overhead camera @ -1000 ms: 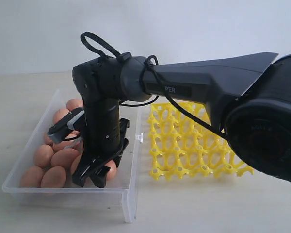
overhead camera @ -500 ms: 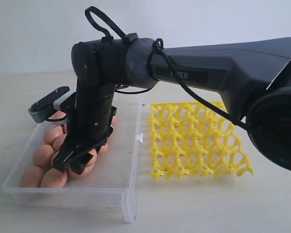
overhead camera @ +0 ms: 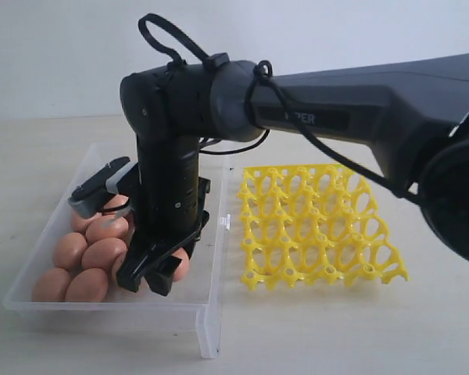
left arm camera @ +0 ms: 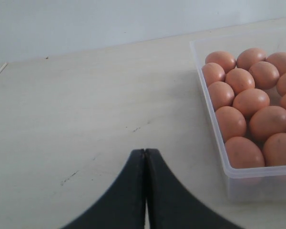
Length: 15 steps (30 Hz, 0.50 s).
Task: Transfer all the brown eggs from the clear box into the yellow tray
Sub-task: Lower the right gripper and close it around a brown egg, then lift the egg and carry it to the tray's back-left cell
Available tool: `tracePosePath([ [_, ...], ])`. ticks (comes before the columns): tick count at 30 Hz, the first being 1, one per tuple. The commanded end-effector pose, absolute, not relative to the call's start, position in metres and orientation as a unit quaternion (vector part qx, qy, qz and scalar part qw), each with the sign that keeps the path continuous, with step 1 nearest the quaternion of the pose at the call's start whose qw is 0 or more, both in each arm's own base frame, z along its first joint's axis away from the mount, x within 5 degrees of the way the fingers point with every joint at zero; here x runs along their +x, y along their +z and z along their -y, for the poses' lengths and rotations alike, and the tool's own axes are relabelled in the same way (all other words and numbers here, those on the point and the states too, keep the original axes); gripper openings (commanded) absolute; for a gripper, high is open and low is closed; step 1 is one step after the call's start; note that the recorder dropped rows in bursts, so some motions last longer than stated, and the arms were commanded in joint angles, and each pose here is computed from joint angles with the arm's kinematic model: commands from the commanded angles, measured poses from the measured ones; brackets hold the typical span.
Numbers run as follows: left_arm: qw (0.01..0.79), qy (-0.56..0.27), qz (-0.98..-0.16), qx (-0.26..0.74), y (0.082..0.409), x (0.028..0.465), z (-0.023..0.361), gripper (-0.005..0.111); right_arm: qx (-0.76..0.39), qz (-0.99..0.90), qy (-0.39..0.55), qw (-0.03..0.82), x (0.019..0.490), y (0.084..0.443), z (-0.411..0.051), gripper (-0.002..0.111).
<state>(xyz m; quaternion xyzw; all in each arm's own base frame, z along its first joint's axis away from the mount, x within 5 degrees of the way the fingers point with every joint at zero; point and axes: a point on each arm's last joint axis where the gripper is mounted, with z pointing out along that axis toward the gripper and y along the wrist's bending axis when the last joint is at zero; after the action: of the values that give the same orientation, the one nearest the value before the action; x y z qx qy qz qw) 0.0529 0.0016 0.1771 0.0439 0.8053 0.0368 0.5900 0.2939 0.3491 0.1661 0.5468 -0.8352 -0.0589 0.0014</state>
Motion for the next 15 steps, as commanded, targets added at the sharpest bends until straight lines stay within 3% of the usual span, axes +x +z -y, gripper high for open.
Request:
tracePosePath([
  [1,0.597,0.032,-0.801,0.043,0.179,0.053,-0.001,0.0,0.547,0.834,-0.06,-0.035,0.294,0.197,-0.341,0.0],
  [11,0.597,0.032,-0.801,0.043,0.179,0.053,-0.001,0.0,0.494,0.859,-0.06,-0.119,0.308,0.241,-0.276,0.0],
  [15,0.597,0.032,-0.801,0.043,0.179,0.053,-0.001,0.0,0.452,0.866,-0.051,-0.206,0.328,0.253,-0.244,0.0],
])
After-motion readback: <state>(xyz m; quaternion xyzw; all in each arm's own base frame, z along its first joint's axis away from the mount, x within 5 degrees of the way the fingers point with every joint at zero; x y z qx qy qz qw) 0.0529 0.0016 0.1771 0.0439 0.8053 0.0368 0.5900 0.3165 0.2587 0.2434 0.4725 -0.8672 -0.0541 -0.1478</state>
